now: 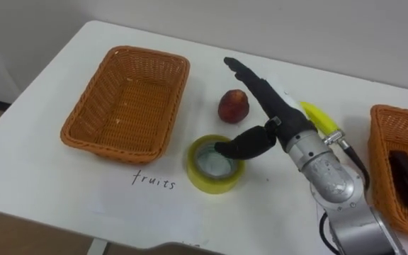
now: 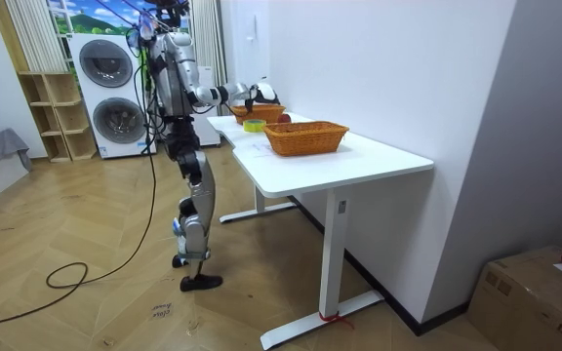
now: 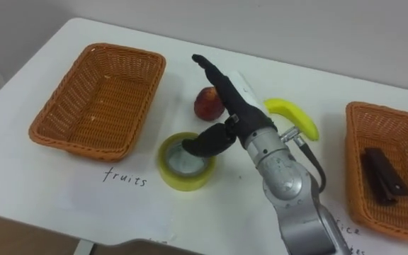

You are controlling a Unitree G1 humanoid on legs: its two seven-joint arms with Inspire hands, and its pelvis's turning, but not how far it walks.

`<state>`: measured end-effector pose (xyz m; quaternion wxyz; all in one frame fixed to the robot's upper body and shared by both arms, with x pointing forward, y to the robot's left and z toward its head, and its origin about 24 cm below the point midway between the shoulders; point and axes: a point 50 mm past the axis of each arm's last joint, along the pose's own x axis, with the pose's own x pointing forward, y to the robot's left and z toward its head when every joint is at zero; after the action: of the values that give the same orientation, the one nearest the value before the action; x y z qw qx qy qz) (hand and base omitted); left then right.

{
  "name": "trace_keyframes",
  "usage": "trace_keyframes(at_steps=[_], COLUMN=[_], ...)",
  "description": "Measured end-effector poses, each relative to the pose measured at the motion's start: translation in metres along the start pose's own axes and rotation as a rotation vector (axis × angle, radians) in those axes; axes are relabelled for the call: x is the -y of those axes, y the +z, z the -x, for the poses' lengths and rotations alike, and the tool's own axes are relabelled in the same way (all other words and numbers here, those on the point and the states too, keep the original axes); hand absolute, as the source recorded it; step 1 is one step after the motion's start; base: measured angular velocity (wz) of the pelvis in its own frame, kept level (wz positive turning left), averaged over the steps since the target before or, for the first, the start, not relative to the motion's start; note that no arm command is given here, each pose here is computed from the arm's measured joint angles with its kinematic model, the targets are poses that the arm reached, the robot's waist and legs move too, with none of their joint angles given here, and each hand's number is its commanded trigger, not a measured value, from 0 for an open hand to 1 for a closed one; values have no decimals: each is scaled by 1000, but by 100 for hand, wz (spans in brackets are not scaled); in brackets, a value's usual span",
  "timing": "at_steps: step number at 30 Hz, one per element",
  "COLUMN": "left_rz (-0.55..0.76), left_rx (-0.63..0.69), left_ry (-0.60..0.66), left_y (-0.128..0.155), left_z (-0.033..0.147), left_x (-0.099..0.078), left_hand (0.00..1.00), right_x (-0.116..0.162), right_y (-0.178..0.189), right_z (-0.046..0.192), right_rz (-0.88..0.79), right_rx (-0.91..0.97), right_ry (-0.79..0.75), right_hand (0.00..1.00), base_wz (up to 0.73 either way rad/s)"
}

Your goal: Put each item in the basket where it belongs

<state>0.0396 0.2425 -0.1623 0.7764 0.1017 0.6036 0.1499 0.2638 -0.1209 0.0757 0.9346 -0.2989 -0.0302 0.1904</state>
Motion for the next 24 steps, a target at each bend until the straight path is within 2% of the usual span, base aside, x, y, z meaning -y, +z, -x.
trace_keyframes(at_steps=[24], left_rz=[-1], left_rx=[0], left_ry=[-13], left_y=[0], left_z=[0], left_x=[0], left_hand=[0], right_x=[-12], right_y=[-13], right_z=[-3], right_rz=[-12], right_rx=[-76], right_ry=[56], right_hand=[0], base_wz=[0])
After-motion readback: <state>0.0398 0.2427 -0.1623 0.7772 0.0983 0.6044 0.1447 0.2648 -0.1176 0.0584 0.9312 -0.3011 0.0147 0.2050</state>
